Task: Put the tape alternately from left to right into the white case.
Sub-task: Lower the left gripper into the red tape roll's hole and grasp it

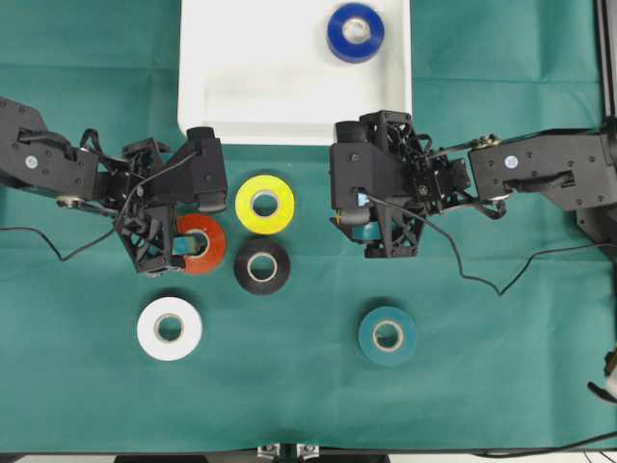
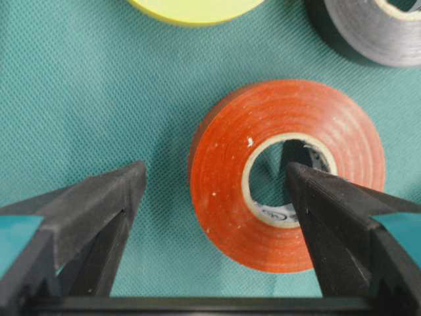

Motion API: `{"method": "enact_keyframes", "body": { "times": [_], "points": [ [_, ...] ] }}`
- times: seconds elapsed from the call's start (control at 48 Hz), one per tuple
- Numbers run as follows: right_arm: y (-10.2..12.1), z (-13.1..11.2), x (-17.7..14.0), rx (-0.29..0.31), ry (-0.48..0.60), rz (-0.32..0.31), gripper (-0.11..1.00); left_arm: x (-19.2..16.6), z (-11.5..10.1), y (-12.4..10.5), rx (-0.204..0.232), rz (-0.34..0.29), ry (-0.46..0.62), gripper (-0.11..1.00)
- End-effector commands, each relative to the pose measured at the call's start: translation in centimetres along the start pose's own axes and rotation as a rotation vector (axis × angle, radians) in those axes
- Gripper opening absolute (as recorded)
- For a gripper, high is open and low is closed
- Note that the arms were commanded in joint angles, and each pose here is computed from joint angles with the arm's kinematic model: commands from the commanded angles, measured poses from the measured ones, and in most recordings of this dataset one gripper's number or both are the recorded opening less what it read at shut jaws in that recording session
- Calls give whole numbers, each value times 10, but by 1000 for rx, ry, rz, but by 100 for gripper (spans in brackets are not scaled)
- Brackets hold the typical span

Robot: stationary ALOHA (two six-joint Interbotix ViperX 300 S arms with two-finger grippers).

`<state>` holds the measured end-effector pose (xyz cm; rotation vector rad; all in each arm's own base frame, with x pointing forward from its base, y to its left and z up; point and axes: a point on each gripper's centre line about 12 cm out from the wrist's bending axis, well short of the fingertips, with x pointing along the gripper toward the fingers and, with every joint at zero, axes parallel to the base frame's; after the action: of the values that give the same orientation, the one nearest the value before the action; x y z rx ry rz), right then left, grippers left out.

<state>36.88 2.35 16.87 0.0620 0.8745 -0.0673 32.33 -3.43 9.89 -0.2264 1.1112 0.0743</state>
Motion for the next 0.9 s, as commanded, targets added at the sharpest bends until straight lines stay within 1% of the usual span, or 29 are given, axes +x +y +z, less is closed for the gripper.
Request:
{"method": "enact_keyframes", "body": {
  "times": [0.0,0.125,0.188,0.25,0.271,0.354,0.417,0.479,0.521,0.876],
  "points": [
    [1,7,-4,1,-27,7,82,-4,6,-4,4,-7,-15,75],
    [2,7,-4,2,-28,8,82,-3,6,-4,4,-6,-11,73],
    [1,7,-4,1,-27,7,82,-3,6,-5,6,-7,-7,68],
    [2,6,-4,4,-26,8,82,-4,6,-5,9,-5,-2,53],
    [2,6,-4,4,-26,8,82,-4,6,-5,9,-4,0,46],
    [1,7,-4,2,-27,7,82,-5,7,-6,10,-4,6,23],
    [2,6,-3,3,-23,7,82,-5,7,-7,13,-4,8,9],
    [2,7,-3,2,-25,7,82,-6,7,-7,16,-6,7,0],
    [2,6,-3,3,-23,7,82,-6,7,-8,19,-7,6,-3],
    [2,6,-3,4,-25,7,82,-10,9,-10,20,-13,-5,-3]
  ]
}}
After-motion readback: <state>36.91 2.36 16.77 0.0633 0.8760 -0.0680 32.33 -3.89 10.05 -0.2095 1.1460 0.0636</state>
